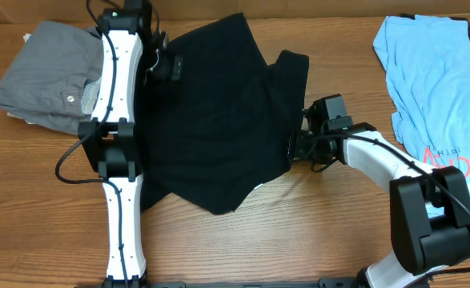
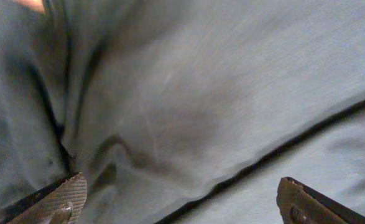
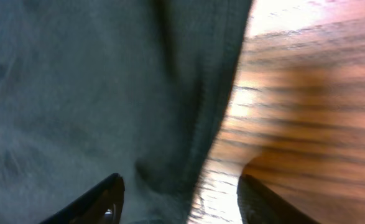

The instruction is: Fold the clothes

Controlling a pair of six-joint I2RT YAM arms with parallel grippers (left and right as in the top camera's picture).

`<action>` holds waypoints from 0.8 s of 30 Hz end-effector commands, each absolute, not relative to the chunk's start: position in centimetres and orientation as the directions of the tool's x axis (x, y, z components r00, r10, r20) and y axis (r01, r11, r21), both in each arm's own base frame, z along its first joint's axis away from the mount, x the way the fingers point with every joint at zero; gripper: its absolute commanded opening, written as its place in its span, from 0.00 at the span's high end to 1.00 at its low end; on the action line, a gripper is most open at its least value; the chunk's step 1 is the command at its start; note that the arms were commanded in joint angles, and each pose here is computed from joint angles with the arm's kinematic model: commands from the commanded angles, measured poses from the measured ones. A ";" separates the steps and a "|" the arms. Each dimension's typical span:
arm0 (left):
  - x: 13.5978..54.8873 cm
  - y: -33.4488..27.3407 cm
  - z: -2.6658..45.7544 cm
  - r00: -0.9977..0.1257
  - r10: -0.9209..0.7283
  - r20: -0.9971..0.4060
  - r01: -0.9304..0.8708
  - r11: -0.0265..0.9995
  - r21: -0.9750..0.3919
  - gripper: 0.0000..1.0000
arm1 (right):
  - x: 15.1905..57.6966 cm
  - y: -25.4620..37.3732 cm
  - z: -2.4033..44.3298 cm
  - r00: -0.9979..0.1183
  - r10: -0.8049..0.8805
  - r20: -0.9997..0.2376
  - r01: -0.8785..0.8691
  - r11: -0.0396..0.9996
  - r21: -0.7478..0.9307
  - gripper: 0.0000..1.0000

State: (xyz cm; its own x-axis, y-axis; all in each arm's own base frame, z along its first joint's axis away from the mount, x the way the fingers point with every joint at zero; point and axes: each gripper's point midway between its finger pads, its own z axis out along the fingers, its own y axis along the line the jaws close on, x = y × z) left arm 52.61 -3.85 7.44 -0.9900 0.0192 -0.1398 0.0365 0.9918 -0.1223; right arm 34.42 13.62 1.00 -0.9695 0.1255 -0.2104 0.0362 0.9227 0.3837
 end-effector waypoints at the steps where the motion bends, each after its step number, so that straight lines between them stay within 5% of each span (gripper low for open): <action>1: 53.6 -4.8 10.5 -0.975 0.012 -0.224 0.045 0.989 -0.143 0.00 | 33.7 15.2 -0.1 -0.977 0.079 -0.200 -0.002 0.926 0.378 0.53; 5: 53.4 -5.0 10.8 -0.975 0.011 -0.221 0.046 0.987 -0.153 0.00 | 33.9 15.5 -0.3 -0.970 0.056 -0.238 -0.022 0.949 0.315 0.65; 10: 53.3 -5.1 10.7 -0.976 0.012 -0.215 0.046 0.987 -0.153 0.00 | 33.5 13.7 -0.9 -0.965 0.171 -0.199 0.118 0.960 0.253 0.95; 24: 53.3 -5.3 10.8 -0.975 0.023 -0.219 0.057 0.987 -0.149 0.00 | 32.7 1.0 -1.7 -0.899 0.429 -0.089 0.409 0.894 0.185 0.96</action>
